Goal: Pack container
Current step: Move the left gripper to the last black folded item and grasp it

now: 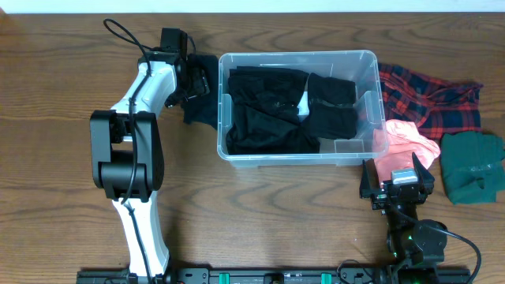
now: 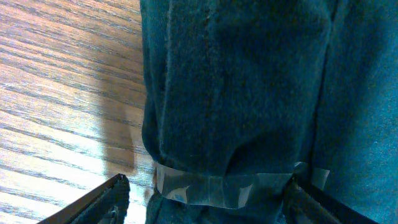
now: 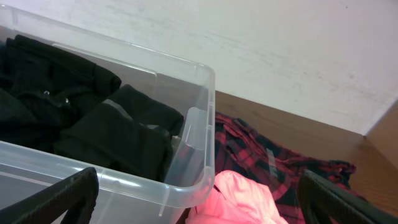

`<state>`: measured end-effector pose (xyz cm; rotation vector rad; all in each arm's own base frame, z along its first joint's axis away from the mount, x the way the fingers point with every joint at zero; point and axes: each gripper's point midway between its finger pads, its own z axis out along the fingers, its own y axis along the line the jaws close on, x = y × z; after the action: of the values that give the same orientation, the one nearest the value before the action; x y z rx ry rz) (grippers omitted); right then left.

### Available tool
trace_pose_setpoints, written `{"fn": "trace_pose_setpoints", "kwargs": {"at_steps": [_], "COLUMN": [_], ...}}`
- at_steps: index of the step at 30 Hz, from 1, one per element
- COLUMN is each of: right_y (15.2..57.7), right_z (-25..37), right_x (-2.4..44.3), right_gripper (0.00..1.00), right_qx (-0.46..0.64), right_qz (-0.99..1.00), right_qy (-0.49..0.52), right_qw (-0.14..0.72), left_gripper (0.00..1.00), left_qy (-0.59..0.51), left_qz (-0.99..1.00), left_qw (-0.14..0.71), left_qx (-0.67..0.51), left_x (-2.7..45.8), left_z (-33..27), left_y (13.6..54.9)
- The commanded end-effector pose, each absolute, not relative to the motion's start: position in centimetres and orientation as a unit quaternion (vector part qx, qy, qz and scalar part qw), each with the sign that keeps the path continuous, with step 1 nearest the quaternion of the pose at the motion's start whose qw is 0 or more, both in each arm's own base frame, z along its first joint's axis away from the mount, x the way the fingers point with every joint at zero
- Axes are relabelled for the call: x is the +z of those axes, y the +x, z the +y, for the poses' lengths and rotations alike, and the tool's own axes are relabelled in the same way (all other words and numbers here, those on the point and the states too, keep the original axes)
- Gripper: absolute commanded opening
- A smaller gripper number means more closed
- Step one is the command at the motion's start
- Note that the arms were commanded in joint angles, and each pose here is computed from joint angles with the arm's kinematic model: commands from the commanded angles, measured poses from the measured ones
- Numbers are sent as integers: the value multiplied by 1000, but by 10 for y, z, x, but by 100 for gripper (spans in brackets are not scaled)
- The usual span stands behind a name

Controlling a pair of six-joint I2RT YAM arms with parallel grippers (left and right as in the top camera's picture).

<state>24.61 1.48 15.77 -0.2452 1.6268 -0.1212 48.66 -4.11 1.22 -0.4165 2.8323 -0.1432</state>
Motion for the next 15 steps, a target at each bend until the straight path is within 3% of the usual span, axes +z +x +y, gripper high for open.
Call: {"fn": "trace_pose_setpoints", "kwargs": {"at_steps": [1,15], "right_y": [246,246], "right_z": [14,14], "right_x": [156,156], "right_gripper": [99,99], "right_qx": [-59,-59], "right_qz": [725,726], "right_qy": [-111,-111], "right_qw": [677,677], "left_gripper": [77,77], "left_qy": [-138,-138], "left_qz": [986,988], "left_qw": [93,71], "left_qx": [-26,-21], "left_x": [-19,-38], "left_z": [-34,-30], "left_y": [468,452]}}
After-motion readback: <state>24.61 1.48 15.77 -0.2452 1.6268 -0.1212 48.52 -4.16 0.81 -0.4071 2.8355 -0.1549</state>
